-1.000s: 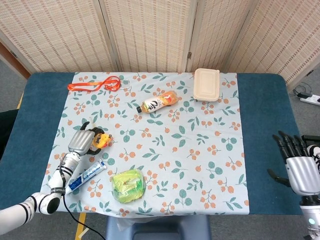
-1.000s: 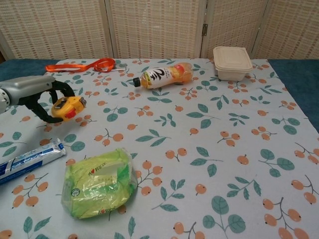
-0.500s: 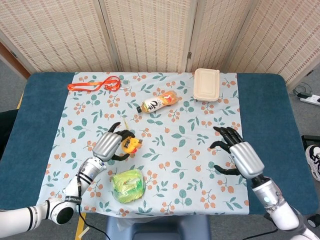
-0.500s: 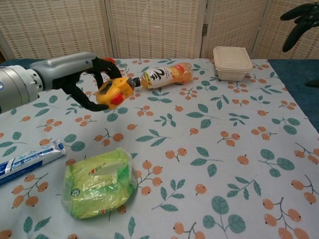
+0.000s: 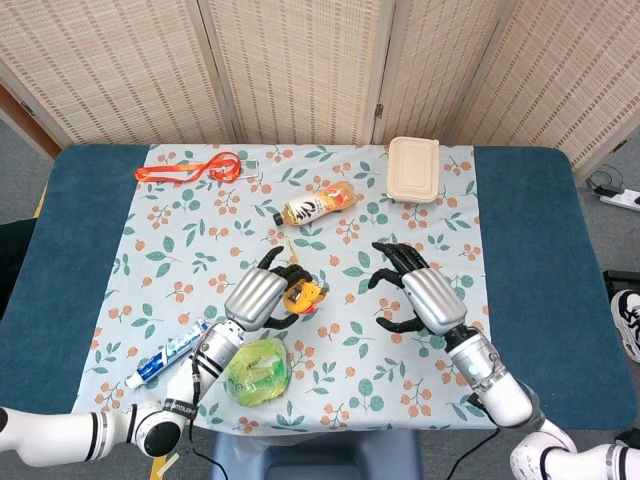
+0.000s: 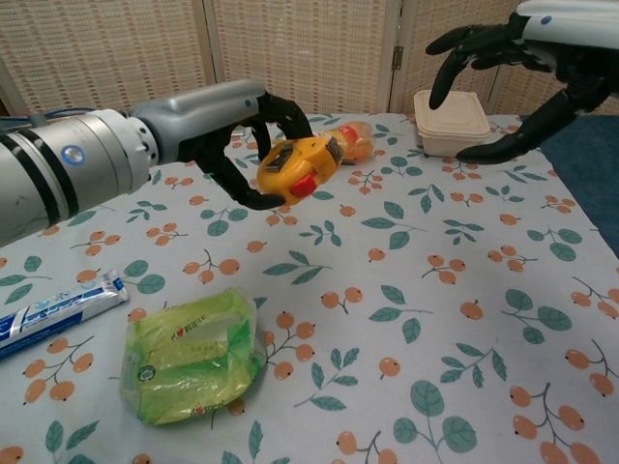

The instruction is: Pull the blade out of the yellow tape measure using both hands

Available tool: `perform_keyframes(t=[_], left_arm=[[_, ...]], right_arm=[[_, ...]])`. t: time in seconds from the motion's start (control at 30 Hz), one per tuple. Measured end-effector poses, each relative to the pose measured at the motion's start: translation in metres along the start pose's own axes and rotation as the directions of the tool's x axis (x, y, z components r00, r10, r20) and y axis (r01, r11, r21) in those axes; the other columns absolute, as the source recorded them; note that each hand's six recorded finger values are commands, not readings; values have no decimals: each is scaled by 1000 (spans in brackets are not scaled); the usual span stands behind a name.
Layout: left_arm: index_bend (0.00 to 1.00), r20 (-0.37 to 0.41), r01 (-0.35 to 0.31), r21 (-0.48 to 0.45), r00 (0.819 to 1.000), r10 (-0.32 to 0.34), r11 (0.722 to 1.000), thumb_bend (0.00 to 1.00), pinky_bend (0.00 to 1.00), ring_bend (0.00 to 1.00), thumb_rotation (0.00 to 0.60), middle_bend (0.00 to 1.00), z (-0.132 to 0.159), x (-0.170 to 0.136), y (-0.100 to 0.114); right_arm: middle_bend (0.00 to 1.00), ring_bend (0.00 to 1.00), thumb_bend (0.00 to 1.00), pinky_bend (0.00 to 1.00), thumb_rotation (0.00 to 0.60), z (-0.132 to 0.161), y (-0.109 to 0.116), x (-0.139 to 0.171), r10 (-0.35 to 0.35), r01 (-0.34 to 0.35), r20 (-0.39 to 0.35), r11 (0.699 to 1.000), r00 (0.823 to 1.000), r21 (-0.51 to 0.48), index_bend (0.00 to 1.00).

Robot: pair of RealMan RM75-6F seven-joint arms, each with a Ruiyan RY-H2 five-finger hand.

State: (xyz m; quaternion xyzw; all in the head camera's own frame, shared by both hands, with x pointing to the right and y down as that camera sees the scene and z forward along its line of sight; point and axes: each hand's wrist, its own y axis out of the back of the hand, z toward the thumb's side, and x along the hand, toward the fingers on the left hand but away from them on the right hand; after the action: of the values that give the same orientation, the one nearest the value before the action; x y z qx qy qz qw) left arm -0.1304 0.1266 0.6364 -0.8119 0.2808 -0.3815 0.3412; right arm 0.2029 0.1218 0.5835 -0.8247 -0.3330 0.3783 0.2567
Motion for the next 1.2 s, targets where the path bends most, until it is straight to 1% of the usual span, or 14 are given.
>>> perform_keyframes(t=[0.23,0.37,0.53,0.97,1.2], left_arm=[[579,21,-24,-14,999,25,1000,344,84,467,600,563,19,5,5],[580,30,-36,-15,999,37,999,344,82,468,600,564,27,5,7],[580,40,-35,-9,999,36,999,344,79,468,600,565,34,4,7],[580,37,-34,13,999,33,999,344,74,468,600,564,40,2,8],[580,34,-28,25,999,27,999,344,73,468,600,564,41,1,7]], right_arm=[[38,2,247,0,600,8,-14,-15,32,-32,8,999,999,-21,422],[37,0,248,0,600,11,-19,-20,35,-35,13,998,999,-46,422],[37,0,247,0,600,15,-19,-23,28,-27,10,998,1000,-58,423],[38,0,247,0,600,22,-26,-26,65,-64,9,996,998,-68,430],[40,5,247,0,600,24,-27,-26,67,-66,9,995,998,-73,435]])
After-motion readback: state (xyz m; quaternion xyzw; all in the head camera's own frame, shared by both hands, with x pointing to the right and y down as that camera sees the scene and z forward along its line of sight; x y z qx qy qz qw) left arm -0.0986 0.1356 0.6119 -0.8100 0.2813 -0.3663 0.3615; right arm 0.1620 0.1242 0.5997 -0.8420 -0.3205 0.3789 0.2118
